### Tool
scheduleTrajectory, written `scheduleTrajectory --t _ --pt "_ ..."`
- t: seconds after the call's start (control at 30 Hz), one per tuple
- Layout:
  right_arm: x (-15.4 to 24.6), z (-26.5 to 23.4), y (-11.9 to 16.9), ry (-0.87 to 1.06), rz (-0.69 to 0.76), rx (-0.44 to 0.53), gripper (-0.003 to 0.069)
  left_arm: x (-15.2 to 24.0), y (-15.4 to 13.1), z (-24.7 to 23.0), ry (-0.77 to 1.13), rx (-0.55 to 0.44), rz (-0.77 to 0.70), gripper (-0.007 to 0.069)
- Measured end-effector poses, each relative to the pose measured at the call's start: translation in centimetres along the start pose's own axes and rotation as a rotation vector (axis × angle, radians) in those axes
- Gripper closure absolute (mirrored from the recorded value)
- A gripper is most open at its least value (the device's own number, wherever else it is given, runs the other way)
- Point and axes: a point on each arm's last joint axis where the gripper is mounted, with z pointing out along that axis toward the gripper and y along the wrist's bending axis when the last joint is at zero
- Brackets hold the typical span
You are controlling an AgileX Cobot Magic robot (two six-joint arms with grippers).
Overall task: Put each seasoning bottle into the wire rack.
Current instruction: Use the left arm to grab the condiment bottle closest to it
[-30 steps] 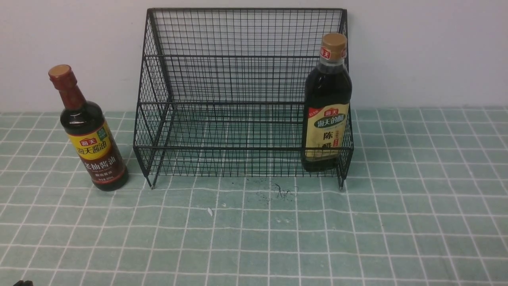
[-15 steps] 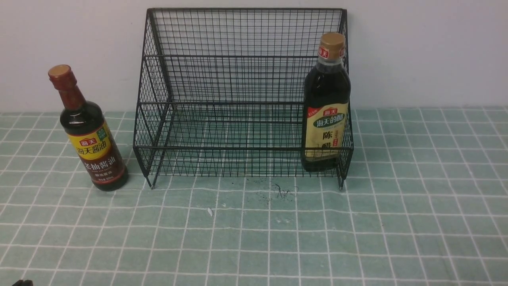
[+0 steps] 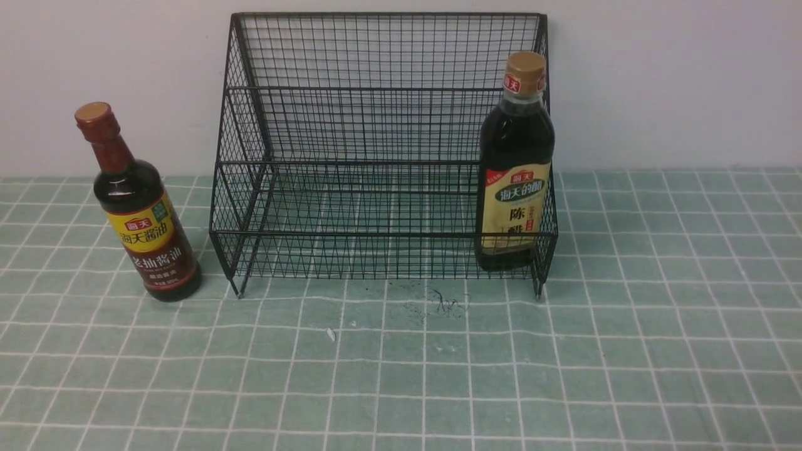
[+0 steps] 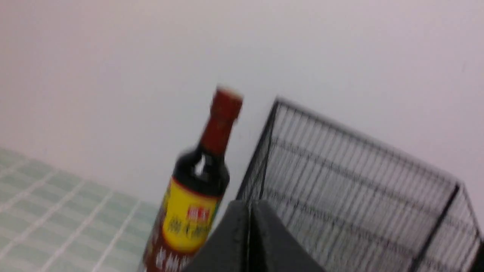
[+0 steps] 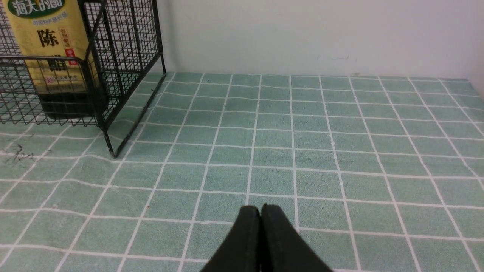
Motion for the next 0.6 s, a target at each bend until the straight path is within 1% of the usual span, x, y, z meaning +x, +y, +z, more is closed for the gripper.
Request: scheduleTrajectory --t 0.03,0.07,0.1,0.13,0.2,0.3,0.4,0.43,0.47,0.53,0.57,0.6 --pt "0.0 0.0 0.0 0.0 0.0 0.0 0.0673 -0.7 0.0 0.0 -0.074 0.003 0.002 0.0631" --pt "0.0 0.0 0.0 0.0 0.0 0.0 0.0673 -0.8 0.0 0.0 -0.087 0.003 0.005 0.0631" --pt "0.0 0.0 0.0 0.0 0.0 0.0 0.0673 -1.5 -0.1 -0.1 -0.159 0.005 0.017 0.0631" --pt "0.0 0.0 0.0 0.0 0.0 0.0 0.0673 -1.9 -0.2 0.0 -0.175 0.006 0.024 0.0628" --pt "0.0 0.0 0.0 0.0 0.0 0.0 0.0673 -2.8 -0.9 0.7 -0.146 0.008 0.043 0.0606" --pt "0.0 0.0 0.0 0.0 0.0 0.0 0.0673 -3.6 -1.7 2.0 -0.048 -0.005 0.095 0.0552" --pt "0.0 0.0 0.0 0.0 0.0 0.0 0.0673 -4.1 -2.4 4.5 0.044 -0.027 0.191 0.0446" --pt "0.0 0.0 0.0 0.0 0.0 0.0 0.0673 -4.2 -2.5 5.3 0.079 -0.037 0.226 0.0393" --pt "0.0 0.0 0.0 0.0 0.0 0.0 0.0673 -3.9 -2.5 6.5 0.123 -0.051 0.264 0.0357" --pt "0.0 0.0 0.0 0.0 0.0 0.0 0.0673 -3.8 -2.6 8.3 0.165 -0.07 0.308 0.0265" --pt "0.0 0.0 0.0 0.0 0.0 0.0 0.0673 -3.5 -2.5 8.9 0.185 -0.079 0.316 0.0247" --pt "0.0 0.0 0.0 0.0 0.0 0.0 0.0673 -3.3 -2.4 10.3 0.209 -0.093 0.335 0.0179"
